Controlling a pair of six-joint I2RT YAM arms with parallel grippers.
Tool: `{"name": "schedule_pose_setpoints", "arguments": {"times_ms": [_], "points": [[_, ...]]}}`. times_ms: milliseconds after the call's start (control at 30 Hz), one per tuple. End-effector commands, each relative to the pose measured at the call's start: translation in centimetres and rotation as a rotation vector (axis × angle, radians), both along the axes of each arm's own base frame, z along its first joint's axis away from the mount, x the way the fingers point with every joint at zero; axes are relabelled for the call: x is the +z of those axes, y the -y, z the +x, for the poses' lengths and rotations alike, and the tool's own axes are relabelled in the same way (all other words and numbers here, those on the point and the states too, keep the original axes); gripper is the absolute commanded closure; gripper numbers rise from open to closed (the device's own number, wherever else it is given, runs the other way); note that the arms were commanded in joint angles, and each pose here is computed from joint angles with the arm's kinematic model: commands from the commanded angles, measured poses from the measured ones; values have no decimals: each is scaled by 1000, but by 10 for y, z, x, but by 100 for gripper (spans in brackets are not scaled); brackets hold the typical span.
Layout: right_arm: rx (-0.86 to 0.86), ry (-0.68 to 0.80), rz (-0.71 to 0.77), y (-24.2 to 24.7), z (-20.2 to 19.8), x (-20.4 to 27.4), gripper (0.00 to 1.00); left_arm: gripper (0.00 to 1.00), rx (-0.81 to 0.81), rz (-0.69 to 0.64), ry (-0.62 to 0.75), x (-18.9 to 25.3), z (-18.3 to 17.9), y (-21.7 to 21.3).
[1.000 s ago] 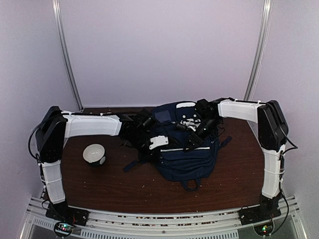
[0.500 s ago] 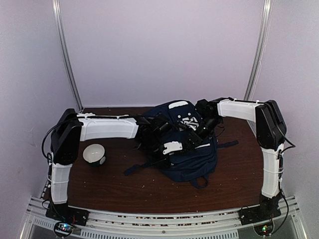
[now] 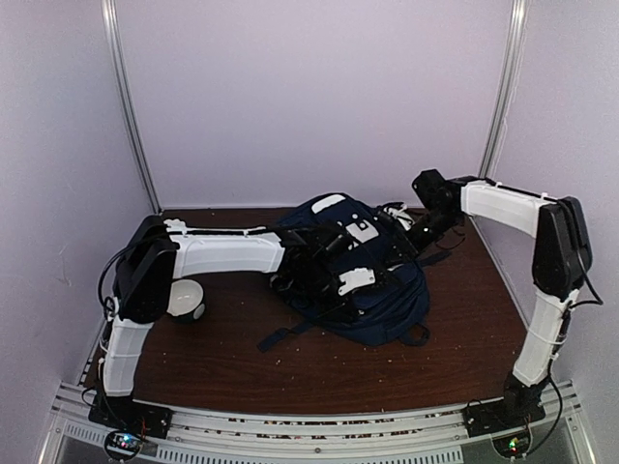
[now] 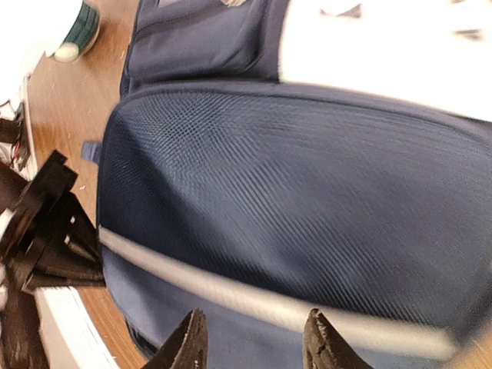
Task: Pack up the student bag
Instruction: Adjust the upper front pocket of the student bag.
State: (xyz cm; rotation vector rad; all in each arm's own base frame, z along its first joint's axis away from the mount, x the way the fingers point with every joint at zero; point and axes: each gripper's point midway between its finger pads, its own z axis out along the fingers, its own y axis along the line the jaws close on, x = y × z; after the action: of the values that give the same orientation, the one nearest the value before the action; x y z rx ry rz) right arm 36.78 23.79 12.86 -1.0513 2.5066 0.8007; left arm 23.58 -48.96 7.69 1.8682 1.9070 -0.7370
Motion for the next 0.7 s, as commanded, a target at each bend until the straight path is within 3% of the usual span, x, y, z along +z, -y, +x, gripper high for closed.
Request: {"name": "schedule_pose_setpoints", "arguments": {"times_ms": [0, 167, 267, 333, 467, 667], "points": [[-34, 222, -24, 28, -6, 51, 55, 95, -32, -225, 19, 54, -3, 43], [-34, 226, -33, 39, -33, 58, 54, 97, 12, -285, -128, 60, 10, 61], [-48, 227, -42, 44, -41, 55, 53, 86, 5, -355, -192, 75, 8, 67], [-72, 236, -62, 50, -43, 50, 52, 77, -9, -379, -202, 80, 4, 70], [-111, 247, -97, 61, -48, 47, 49, 70, -24, -417, -235, 82, 0, 76], [-84, 184, -104, 60, -68, 38, 46, 70, 7, -390, -204, 85, 6, 67]]}}
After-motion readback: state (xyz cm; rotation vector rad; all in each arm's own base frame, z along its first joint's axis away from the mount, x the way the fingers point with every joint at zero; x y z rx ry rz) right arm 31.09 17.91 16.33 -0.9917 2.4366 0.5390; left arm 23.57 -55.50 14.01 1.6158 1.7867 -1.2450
